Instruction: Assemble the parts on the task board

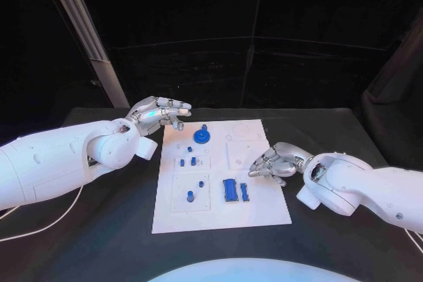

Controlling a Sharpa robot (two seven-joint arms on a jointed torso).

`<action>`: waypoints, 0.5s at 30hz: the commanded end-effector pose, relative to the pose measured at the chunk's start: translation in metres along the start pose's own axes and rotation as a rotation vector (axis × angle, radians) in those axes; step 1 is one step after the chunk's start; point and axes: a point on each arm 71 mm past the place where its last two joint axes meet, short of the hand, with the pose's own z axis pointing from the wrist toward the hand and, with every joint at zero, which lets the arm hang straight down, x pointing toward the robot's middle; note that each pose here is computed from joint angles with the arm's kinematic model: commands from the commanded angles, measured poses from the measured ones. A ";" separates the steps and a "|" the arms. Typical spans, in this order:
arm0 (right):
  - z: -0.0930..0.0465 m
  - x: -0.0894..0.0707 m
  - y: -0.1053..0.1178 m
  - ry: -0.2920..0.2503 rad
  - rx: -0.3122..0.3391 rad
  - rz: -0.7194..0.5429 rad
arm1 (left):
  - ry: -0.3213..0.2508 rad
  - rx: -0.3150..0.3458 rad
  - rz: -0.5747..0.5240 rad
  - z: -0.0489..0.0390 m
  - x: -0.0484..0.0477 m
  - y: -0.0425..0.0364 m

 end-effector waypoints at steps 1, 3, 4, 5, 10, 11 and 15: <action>0.009 -0.019 0.005 -0.084 -0.166 0.343 | -0.011 0.035 -0.022 0.0020 -0.0023 -0.0024; 0.019 -0.030 0.001 -0.110 -0.190 0.415 | -0.031 0.043 -0.030 0.0030 -0.0056 -0.0005; 0.022 -0.034 0.000 -0.119 -0.200 0.434 | -0.039 0.046 -0.033 0.0034 -0.0070 0.0002; 0.028 -0.038 -0.002 -0.131 -0.211 0.456 | -0.051 0.051 -0.036 0.0043 -0.0087 0.0009; 0.053 -0.057 -0.004 -0.186 -0.264 0.533 | -0.121 0.078 -0.047 0.0091 -0.0181 0.0045; 0.056 -0.059 -0.004 -0.191 -0.269 0.539 | -0.132 0.080 -0.048 0.0101 -0.0193 0.0052; 0.072 -0.066 -0.004 -0.213 -0.294 0.566 | -0.191 0.094 -0.049 0.0163 -0.0253 0.0104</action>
